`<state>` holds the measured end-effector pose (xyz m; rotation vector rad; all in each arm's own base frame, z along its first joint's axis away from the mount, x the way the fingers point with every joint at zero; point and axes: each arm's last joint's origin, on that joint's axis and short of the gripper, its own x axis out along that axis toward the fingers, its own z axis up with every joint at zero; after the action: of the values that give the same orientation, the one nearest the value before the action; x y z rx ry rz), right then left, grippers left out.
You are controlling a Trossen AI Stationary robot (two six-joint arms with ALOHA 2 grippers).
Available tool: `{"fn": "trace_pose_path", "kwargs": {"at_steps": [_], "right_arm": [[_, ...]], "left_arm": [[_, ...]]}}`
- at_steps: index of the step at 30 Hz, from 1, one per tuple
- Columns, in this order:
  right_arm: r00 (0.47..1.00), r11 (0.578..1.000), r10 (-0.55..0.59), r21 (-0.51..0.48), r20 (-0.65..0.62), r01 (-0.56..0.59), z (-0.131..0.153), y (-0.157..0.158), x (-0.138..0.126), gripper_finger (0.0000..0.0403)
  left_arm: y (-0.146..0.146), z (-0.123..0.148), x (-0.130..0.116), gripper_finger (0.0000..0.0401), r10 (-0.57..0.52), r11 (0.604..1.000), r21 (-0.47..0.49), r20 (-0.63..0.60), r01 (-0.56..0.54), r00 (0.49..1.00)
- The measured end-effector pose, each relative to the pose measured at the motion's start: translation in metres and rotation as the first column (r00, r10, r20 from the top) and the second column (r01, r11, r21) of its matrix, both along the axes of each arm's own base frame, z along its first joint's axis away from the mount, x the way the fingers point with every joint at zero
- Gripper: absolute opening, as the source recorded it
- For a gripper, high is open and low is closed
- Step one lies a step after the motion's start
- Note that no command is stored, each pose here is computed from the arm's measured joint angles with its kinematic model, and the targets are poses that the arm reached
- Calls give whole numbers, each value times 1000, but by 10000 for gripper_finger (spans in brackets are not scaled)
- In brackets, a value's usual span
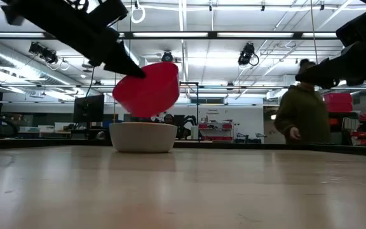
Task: Nest bowls inside each other
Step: Stack the red bowl on the yellow bowl
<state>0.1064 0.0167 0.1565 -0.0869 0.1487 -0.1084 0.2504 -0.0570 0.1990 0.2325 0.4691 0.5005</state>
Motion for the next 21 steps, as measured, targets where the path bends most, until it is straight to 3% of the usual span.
{"fn": "trace_pose_path", "kwargs": {"at_steps": [7,12,21], "right_arm": [[1000,1000,0,6,-17,0,-2,0,1,241],[1000,1000,-1,5,-23,2,-2,0,1,250],[1000,1000,-3,11,-25,4,-2,0,1,265]], "left_arm": [[71,0,-15,6,25,998,-69,185,-12,982],[101,-8,-19,6,54,987,-156,171,-27,984],[125,-10,-23,6,156,945,-289,-21,-156,987]]}}
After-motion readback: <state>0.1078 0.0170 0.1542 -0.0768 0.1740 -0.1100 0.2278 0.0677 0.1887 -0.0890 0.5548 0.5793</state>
